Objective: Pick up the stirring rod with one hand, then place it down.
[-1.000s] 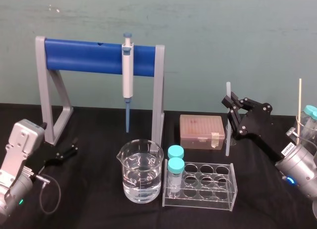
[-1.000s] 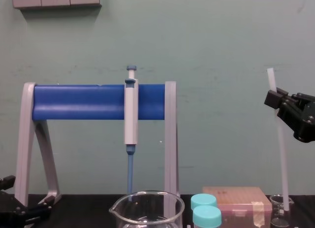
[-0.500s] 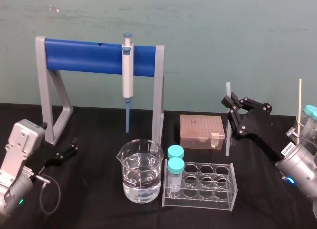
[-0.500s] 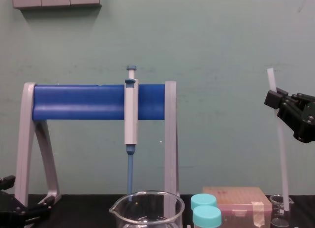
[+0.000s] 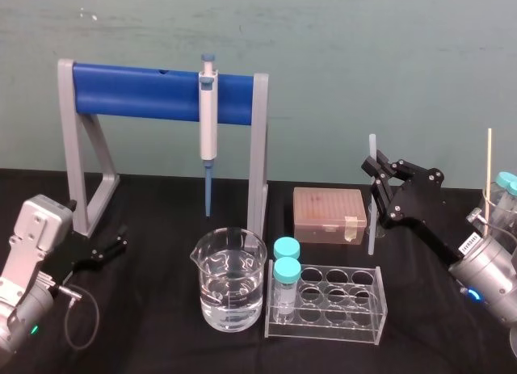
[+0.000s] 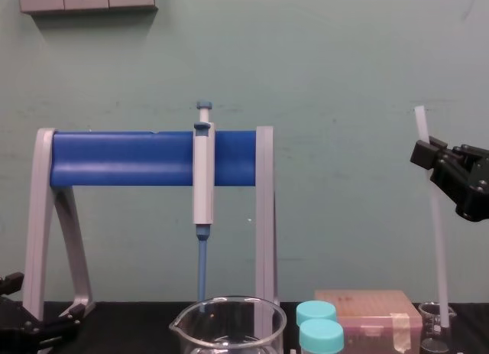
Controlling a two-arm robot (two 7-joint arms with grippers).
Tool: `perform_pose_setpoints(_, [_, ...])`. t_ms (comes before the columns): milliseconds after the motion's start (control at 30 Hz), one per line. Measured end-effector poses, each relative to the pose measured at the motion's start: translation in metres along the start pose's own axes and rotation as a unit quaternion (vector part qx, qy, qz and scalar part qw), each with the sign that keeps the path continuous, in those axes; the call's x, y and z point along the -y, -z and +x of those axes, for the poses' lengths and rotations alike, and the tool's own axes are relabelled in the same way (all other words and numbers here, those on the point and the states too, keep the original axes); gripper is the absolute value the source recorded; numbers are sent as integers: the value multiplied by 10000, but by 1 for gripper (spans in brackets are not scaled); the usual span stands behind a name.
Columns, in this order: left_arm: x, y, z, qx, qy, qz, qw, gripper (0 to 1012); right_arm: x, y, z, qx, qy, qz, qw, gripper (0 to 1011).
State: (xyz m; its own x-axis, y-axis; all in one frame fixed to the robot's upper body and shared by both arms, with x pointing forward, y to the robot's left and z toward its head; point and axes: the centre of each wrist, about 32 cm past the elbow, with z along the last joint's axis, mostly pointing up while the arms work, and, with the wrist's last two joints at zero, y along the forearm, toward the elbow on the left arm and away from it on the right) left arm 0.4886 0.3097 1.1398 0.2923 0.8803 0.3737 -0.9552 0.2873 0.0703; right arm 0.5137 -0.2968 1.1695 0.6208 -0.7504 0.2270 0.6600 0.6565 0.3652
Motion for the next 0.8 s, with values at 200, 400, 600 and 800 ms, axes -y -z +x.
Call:
perform_pose_setpoints(200, [0,0,0,0,0,0,10000,1000,0,0,0,0,0,0,10000,64])
perform_pose_setpoints(400, [0,0,0,0,0,0,10000,1000,0,0,0,0,0,0,10000,64])
perform_pose_setpoints(600, [0,0,0,0,0,0,10000,1000,0,0,0,0,0,0,10000,64])
perform_pose_setpoints(800, [0,0,0,0,0,0,10000,1000,0,0,0,0,0,0,10000,64])
